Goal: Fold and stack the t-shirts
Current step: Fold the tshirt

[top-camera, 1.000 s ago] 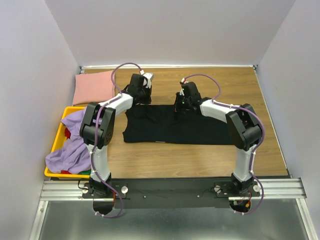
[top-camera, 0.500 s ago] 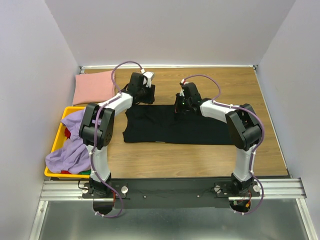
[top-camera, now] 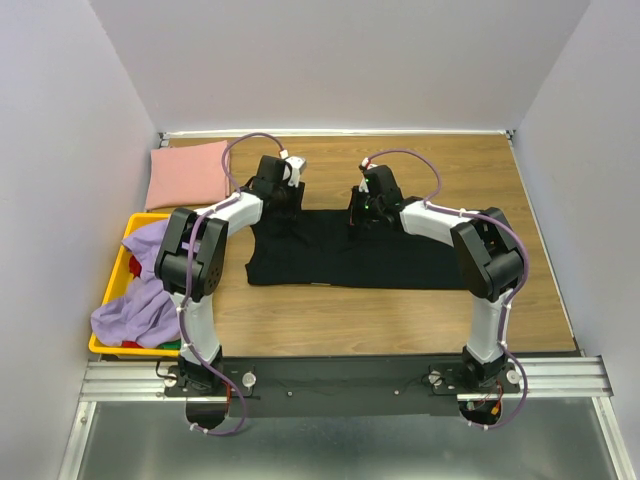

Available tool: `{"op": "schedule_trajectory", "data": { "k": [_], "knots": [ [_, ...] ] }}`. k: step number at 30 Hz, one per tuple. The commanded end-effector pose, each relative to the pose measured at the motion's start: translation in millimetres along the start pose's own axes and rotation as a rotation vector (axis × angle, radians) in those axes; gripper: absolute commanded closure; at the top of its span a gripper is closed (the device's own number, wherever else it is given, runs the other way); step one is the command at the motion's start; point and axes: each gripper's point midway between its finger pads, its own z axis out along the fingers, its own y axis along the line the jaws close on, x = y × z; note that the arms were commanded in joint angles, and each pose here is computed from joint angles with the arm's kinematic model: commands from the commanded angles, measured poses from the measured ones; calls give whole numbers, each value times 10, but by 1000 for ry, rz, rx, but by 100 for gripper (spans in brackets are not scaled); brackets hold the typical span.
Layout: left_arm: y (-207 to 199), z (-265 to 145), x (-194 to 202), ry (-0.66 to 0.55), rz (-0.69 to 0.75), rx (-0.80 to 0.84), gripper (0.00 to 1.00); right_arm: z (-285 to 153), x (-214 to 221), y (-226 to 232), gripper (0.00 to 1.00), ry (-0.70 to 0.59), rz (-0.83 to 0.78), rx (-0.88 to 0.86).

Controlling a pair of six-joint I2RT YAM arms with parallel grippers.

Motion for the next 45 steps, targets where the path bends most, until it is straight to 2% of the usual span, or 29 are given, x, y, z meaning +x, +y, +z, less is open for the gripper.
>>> {"op": "schedule_trajectory", "data": {
  "k": [1, 6, 9, 10, 13, 15, 16, 19, 27, 38, 45],
  "knots": [
    [-64, -86, -191, -54, 37, 38, 50, 20, 71, 18, 94, 9, -14, -16],
    [-92, -34, -169, -47, 41, 64, 54, 32, 68, 20, 94, 8, -14, -18],
    [-117, -13, -171, -45, 43, 81, 64, 28, 62, 21, 94, 6, -16, -18],
    [-118, -12, -183, -46, 48, 83, 73, 24, 65, 17, 94, 7, -14, -16],
    [-121, -24, -274, -66, 61, 84, 86, 28, 71, 7, 94, 8, -14, -15],
    [-124, -34, -318, -74, 69, 85, 89, 33, 79, 16, 94, 10, -17, -19],
    [-123, -42, -369, -85, 74, 84, 96, 33, 87, 14, 94, 12, -18, -20],
    [-124, -65, -470, -106, 88, 82, 100, 30, 89, -11, 94, 11, -21, -11],
    [-114, -74, -616, -130, 117, 77, 100, 0, 88, -41, 94, 2, -27, 8],
    [-94, -142, -504, -114, 105, 56, 100, -134, 12, -78, 93, -37, -55, 38],
    [-120, -324, -488, -132, 103, 51, 100, -260, -41, -11, 90, -55, -98, 11]
  ]
}}
